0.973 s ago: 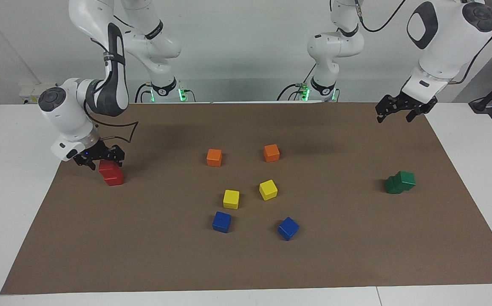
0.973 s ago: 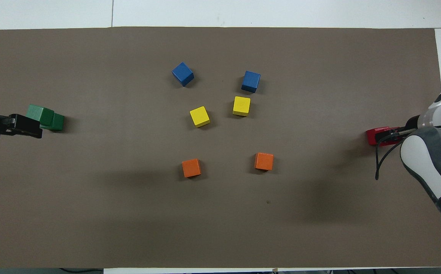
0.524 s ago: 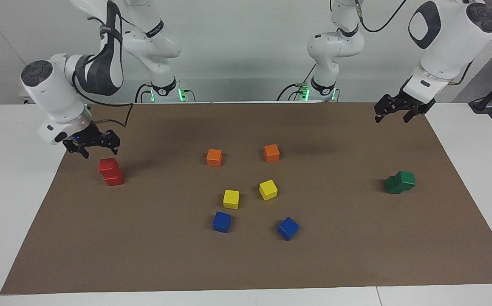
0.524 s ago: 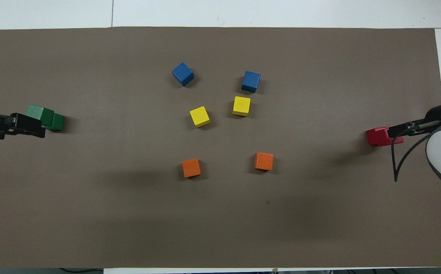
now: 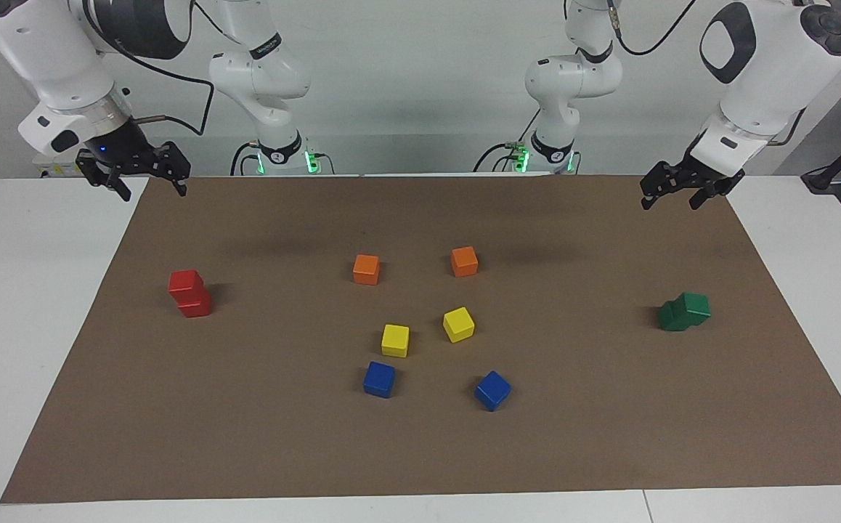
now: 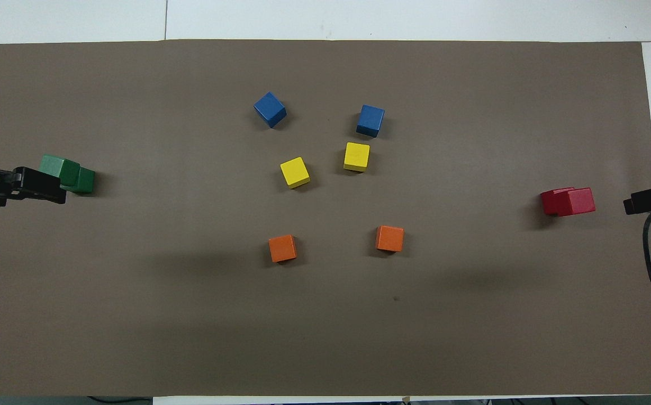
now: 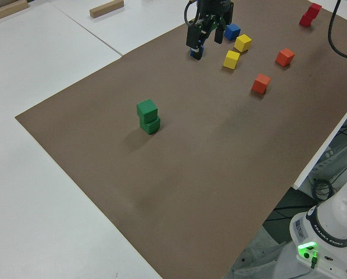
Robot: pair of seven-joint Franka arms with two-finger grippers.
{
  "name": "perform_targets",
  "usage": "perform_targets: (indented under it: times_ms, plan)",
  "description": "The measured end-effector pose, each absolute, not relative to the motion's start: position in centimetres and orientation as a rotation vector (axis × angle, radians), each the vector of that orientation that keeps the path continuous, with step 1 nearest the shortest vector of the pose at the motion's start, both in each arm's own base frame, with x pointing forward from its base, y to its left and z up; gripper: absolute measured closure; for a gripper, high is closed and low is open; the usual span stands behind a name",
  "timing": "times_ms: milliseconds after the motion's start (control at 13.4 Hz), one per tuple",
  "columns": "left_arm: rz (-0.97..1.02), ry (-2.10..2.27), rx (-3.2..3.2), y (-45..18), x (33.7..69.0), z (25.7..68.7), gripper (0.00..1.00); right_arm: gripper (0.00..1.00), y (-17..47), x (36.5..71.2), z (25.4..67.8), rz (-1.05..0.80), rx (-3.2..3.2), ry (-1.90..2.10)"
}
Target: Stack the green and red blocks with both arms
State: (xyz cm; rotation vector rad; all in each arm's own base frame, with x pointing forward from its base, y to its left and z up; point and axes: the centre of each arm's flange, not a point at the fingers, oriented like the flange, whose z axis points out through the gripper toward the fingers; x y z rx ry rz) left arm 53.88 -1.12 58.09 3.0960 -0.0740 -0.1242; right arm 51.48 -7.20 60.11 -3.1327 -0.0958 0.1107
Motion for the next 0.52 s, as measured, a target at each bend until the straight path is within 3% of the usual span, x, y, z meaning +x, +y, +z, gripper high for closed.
perform_targets:
  times_ms: [524]
  plan:
    - [-0.125, -0.070, 3.094, -1.0, 53.9, 58.1, 0.00, 0.00, -6.7, 53.2, 60.6, 0.134, -3.134, -0.058]
